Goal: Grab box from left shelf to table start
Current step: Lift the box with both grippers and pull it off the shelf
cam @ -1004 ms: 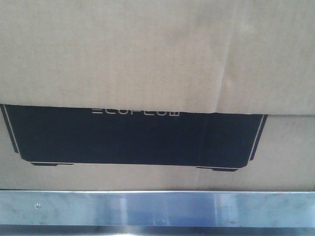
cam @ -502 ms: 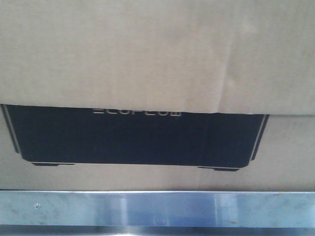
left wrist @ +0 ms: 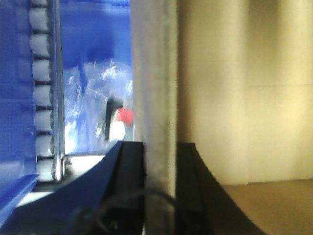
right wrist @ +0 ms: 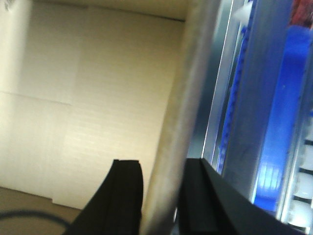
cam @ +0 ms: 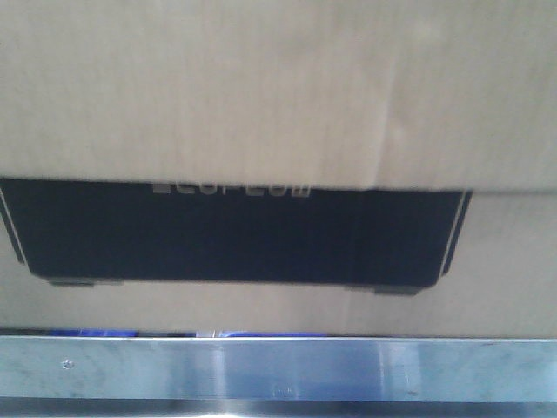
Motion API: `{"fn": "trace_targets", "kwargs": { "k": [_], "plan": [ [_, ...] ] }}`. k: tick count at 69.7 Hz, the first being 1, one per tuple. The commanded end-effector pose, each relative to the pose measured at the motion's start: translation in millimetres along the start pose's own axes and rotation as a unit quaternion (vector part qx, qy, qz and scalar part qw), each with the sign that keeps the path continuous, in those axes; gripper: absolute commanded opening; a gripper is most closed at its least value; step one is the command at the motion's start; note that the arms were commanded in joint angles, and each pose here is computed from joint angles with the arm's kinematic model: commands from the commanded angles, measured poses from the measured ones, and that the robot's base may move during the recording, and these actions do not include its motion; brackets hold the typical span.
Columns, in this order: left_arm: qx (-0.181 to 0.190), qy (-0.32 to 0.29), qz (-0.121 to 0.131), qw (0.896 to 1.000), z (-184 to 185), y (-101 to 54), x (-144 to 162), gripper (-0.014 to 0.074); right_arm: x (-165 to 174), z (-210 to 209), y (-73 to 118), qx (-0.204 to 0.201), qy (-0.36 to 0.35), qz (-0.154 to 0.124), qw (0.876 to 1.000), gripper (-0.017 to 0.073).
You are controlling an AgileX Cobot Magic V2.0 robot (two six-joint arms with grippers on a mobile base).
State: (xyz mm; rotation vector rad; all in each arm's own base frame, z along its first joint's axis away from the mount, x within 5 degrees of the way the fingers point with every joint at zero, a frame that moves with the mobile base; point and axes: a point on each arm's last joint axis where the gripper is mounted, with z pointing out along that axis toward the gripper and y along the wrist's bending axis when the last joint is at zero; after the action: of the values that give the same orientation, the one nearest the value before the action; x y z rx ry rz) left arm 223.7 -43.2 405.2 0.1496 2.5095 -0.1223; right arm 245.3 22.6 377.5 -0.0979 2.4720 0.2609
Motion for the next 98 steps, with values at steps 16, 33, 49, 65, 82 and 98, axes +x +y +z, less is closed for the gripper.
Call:
{"fn": "trace_targets", "kwargs": {
  "k": [16, 33, 49, 65, 82, 98],
  "plan": [
    [0.053, -0.171, -0.016, 0.984, -68.2, -4.6, 48.6, -0.0092, 31.8, -69.6, 13.2, -0.007, -0.166, 0.001, 0.986, 0.0060],
    [0.063, -0.237, -0.017, 0.969, -91.1, -0.8, 110.0, -0.0092, 84.1, -88.7, 17.2, -0.011, -0.210, -0.001, 0.978, 0.0060],
    [0.075, -0.307, -0.014, 0.948, -120.0, 1.4, 155.4, -0.0092, 119.4, -126.2, 29.2, -0.044, -0.287, -0.003, 0.957, 0.0060],
    [0.100, -0.362, -0.016, 0.927, -142.4, 0.3, 182.8, -0.0092, 146.1, -155.8, 38.7, -0.072, -0.350, -0.009, 0.934, 0.0060],
    [0.116, -0.409, -0.014, 0.905, -159.2, 0.3, 209.1, -0.0092, 180.5, -184.1, 46.5, -0.091, -0.418, -0.023, 0.904, 0.0060],
    [0.119, -0.445, -0.008, 0.888, -169.5, 1.5, 227.1, -0.0092, 199.0, -197.8, 48.8, -0.093, -0.459, -0.033, 0.883, 0.0060]
  ]
}}
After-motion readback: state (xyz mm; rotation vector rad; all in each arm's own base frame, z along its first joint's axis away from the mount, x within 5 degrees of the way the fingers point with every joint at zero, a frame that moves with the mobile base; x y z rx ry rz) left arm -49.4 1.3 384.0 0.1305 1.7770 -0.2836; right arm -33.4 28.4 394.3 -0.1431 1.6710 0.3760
